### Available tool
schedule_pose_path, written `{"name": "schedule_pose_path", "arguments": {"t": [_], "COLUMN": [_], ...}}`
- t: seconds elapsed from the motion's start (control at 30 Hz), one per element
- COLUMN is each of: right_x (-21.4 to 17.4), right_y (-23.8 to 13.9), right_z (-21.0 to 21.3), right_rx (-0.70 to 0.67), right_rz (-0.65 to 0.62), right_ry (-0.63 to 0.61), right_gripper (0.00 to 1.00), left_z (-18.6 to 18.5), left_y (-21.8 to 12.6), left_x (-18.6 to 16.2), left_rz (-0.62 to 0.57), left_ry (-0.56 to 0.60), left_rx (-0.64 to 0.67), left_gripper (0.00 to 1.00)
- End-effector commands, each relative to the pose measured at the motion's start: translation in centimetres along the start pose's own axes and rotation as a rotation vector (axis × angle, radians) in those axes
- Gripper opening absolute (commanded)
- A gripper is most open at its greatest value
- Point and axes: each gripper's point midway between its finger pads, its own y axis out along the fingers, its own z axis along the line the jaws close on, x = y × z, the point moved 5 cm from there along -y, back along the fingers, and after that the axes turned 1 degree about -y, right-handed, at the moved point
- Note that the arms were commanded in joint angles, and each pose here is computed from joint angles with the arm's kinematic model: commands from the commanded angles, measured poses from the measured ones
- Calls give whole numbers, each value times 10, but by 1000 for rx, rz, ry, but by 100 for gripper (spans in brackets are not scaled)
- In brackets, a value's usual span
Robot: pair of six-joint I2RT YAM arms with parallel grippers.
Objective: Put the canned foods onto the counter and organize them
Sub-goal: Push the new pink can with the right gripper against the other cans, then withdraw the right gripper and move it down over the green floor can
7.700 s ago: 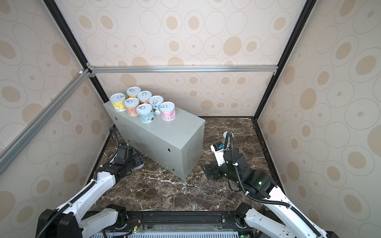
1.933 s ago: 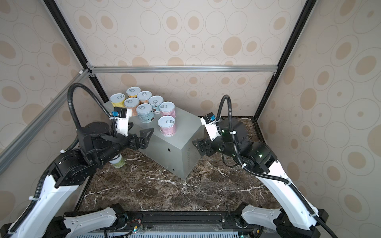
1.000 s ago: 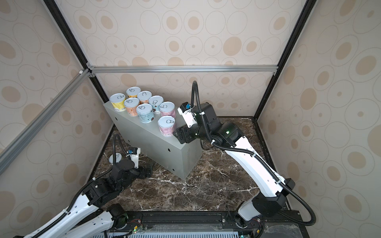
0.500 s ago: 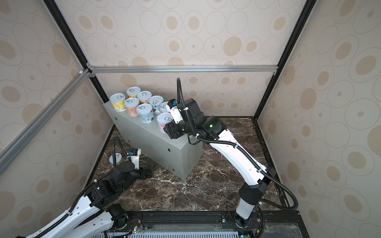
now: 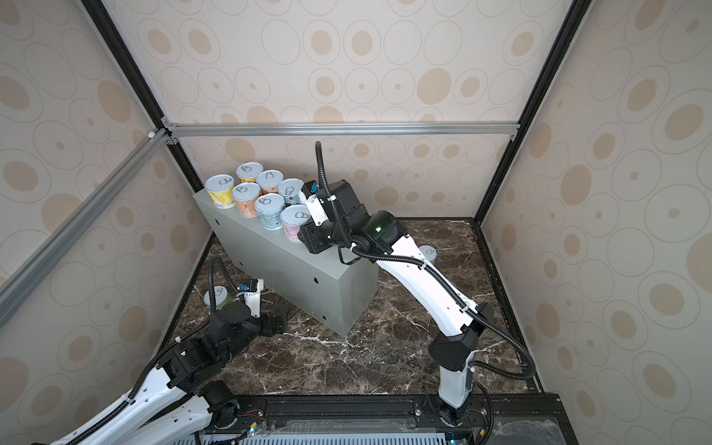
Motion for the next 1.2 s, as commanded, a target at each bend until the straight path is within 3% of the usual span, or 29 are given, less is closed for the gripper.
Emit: {"name": "schedule_pose_path", "arguments": {"t": [0.0, 0.47, 0.83, 1.17], "right_x": [1, 2, 5, -25], "right_y": [2, -4, -56, -115], "right_z": [3, 6, 6, -16], "right_rx": [-4, 2, -40, -173], "right_rz": [5, 0, -58, -99], "right_ry": [-2, -10, -36, -23], "right_gripper": [47, 42, 57, 76], "left_z": [-3, 2, 7, 6], "left_y": [-4, -7, -14, -11], "left_x": [6, 8, 13, 14], "left_rz": [-30, -46, -62, -36], "left_ry": [-2, -22, -76, -81], "left_rx": [-17, 12, 39, 63], "left_gripper": [96, 98, 99, 99]}}
